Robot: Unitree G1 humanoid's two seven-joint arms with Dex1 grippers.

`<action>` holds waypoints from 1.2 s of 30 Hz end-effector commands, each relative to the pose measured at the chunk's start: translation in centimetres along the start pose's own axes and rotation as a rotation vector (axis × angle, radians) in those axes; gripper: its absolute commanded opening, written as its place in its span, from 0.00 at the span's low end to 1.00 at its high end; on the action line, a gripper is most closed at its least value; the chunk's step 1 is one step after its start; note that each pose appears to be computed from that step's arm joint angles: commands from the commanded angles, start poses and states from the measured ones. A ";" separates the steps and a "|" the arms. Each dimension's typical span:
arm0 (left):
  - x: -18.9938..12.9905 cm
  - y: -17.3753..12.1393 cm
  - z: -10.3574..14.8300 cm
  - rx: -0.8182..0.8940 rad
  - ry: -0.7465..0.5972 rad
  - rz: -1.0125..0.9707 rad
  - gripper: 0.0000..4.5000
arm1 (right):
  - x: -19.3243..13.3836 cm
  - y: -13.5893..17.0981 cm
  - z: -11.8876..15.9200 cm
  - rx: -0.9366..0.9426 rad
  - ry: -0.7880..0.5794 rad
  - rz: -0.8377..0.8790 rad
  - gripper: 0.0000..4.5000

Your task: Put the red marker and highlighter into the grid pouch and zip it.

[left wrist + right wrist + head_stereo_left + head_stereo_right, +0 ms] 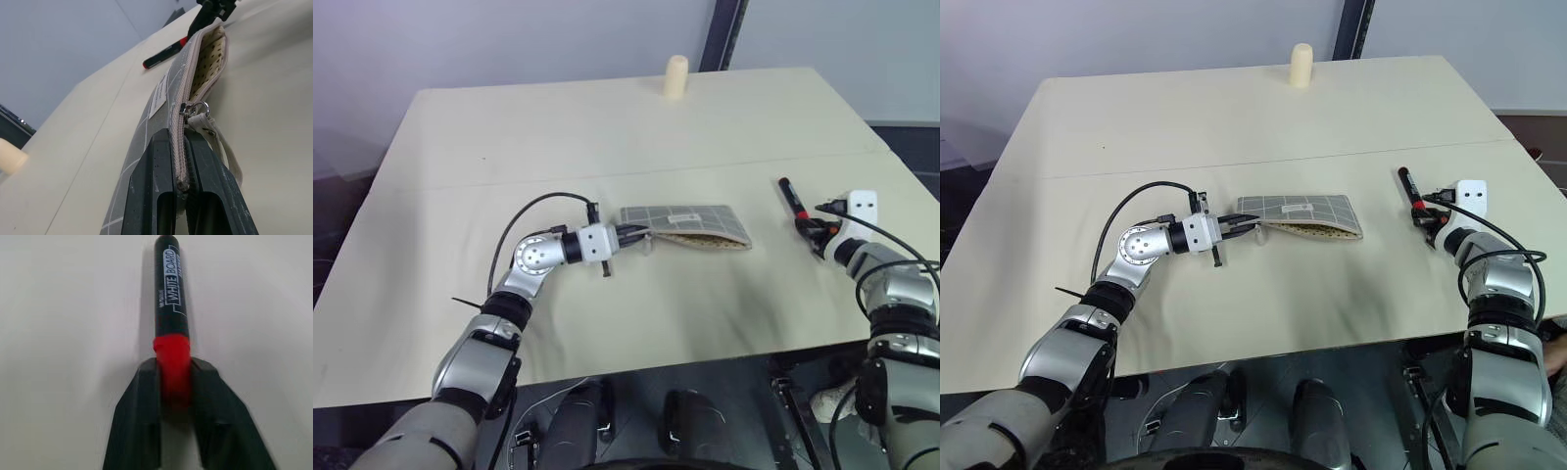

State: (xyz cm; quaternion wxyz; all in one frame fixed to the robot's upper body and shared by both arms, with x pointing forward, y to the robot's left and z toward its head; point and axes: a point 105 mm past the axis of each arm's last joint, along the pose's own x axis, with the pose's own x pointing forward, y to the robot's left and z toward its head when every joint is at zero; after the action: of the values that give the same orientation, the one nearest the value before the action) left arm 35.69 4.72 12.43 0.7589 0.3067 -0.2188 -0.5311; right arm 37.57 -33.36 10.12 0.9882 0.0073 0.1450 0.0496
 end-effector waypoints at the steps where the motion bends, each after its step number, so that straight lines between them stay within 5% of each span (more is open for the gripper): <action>1: 0.2 0.5 0.7 0.027 -0.023 0.013 0.00 | -1.6 1.7 3.4 -0.052 -0.127 0.088 0.06; 9: 0.1 0.5 0.5 0.027 -0.016 0.013 0.00 | -8.8 11.6 7.0 -0.263 -0.324 0.492 0.06; 13: 0.4 0.7 0.6 0.028 -0.017 0.008 0.00 | -11.0 15.0 3.9 -0.385 -0.191 0.646 0.06; 16: 0.7 0.8 0.7 0.027 -0.019 0.009 0.00 | -11.1 14.8 0.5 -0.502 -0.046 0.649 0.06; 22: 0.9 0.8 0.6 0.028 -0.020 0.009 0.00 | -10.7 13.2 -0.8 -0.545 0.013 0.600 0.06; 36: 0.7 0.6 0.5 0.029 -0.016 0.011 0.00 | -11.9 12.5 0.7 -0.493 -0.062 0.635 0.06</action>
State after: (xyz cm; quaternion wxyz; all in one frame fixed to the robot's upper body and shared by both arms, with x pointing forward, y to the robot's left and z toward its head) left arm 35.99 4.19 12.33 0.7574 0.3088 -0.2147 -0.5337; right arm 25.37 -22.15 13.28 0.9016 -0.1708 0.1102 0.3818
